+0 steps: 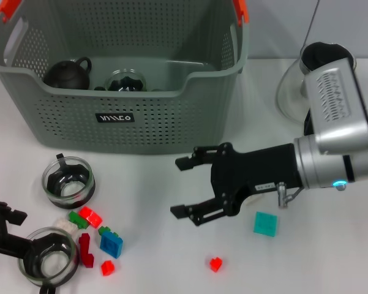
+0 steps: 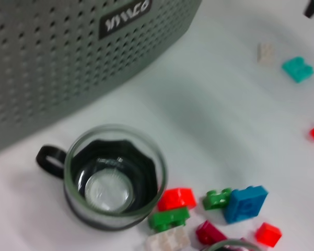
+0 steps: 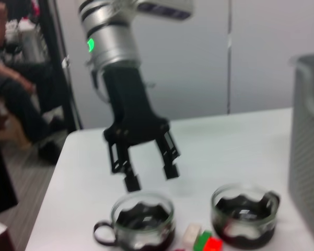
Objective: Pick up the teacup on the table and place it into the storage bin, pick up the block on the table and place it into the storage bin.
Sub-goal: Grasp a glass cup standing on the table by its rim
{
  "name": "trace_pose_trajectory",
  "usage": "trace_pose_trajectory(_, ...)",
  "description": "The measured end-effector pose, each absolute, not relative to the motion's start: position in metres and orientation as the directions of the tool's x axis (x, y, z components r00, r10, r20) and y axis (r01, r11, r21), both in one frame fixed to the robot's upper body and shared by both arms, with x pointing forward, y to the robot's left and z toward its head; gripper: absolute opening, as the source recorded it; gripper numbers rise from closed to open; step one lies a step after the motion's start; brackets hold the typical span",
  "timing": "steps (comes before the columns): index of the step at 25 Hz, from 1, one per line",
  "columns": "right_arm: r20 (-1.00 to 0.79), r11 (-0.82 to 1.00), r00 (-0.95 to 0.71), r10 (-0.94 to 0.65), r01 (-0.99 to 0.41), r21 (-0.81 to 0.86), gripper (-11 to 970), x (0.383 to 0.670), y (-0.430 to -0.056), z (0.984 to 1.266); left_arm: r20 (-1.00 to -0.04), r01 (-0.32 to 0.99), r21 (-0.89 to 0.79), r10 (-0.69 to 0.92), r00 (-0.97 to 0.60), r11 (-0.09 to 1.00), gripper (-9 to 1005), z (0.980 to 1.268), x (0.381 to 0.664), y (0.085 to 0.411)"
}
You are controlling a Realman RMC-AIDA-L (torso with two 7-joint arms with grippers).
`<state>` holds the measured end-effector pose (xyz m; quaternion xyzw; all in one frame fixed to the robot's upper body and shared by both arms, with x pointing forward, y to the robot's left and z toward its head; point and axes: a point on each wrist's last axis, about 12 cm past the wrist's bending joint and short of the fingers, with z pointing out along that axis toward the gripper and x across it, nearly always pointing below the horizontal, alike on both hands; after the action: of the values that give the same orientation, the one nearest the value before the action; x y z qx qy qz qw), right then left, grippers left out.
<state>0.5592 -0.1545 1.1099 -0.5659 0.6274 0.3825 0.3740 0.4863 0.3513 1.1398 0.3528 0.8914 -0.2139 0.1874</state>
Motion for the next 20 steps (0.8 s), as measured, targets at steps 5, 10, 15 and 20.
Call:
trace_pose_trajectory(5, -0.884, 0.038, -0.059, -0.463, -0.998, 0.047, 919, 0.559, -0.147, 1.107, -0.450, 0.684, -0.265, 0.540, -0.711, 0.680, 820, 1.134, 0.490, 0.348)
trace_pose_trajectory(10, -0.881, 0.048, -0.053, -0.471, -0.998, 0.035, 918, 0.563, -0.144, 1.108, -0.447, 0.675, -0.258, 0.534, -0.718, 0.691, 819, 1.133, 0.495, 0.346)
trace_pose_trajectory(15, -0.882, 0.050, -0.058, -0.469, -0.998, 0.039, 916, 0.564, -0.143, 1.108, -0.425, 0.668, -0.260, 0.538, -0.728, 0.698, 817, 1.131, 0.498, 0.344)
trace_pose_trajectory(20, -0.883, 0.066, -0.059, -0.465, -0.997, 0.032, 915, 0.566, -0.142, 1.109, -0.340, 0.639, -0.268, 0.550, -0.763, 0.721, 816, 1.121, 0.501, 0.338)
